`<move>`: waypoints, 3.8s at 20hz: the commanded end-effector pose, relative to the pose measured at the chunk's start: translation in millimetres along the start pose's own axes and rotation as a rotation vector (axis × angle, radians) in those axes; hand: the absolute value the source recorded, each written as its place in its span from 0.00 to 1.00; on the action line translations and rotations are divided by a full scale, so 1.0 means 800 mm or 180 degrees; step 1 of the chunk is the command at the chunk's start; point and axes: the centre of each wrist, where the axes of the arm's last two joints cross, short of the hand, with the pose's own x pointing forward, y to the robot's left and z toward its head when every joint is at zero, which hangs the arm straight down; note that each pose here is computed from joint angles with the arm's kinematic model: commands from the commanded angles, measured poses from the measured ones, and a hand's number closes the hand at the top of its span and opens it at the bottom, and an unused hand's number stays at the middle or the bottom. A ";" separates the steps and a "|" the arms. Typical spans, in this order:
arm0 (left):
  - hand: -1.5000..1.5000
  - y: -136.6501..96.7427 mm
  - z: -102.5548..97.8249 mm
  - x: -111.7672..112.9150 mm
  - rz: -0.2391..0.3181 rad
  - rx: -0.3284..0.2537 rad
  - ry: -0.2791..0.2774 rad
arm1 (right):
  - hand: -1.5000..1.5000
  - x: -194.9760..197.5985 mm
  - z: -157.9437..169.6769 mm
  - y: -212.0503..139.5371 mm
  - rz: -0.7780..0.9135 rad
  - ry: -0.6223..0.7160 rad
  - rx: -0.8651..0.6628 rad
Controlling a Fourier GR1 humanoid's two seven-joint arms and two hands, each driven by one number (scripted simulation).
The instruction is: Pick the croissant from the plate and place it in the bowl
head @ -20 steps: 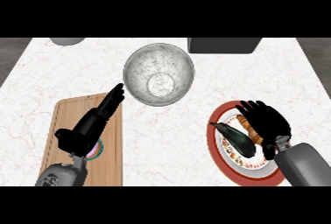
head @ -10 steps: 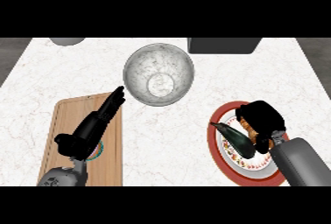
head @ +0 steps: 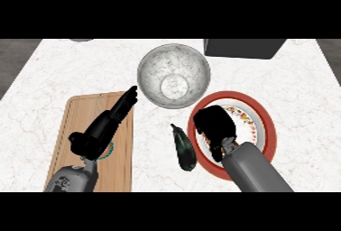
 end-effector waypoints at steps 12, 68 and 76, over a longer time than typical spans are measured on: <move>0.50 -0.004 -0.020 0.008 -0.0004 -0.0152 -0.0007 | 1.00 0.160 0.023 -0.136 -0.0764 0.0445 -0.1904; 0.50 0.007 0.002 0.016 0.0037 0.0243 0.0078 | 0.00 -0.095 -0.088 -0.142 -0.3319 0.1400 -0.2889; 0.50 0.018 0.032 -0.016 0.0021 0.0209 0.0080 | 0.00 -0.194 -0.012 -0.084 -0.3525 0.1295 -0.3124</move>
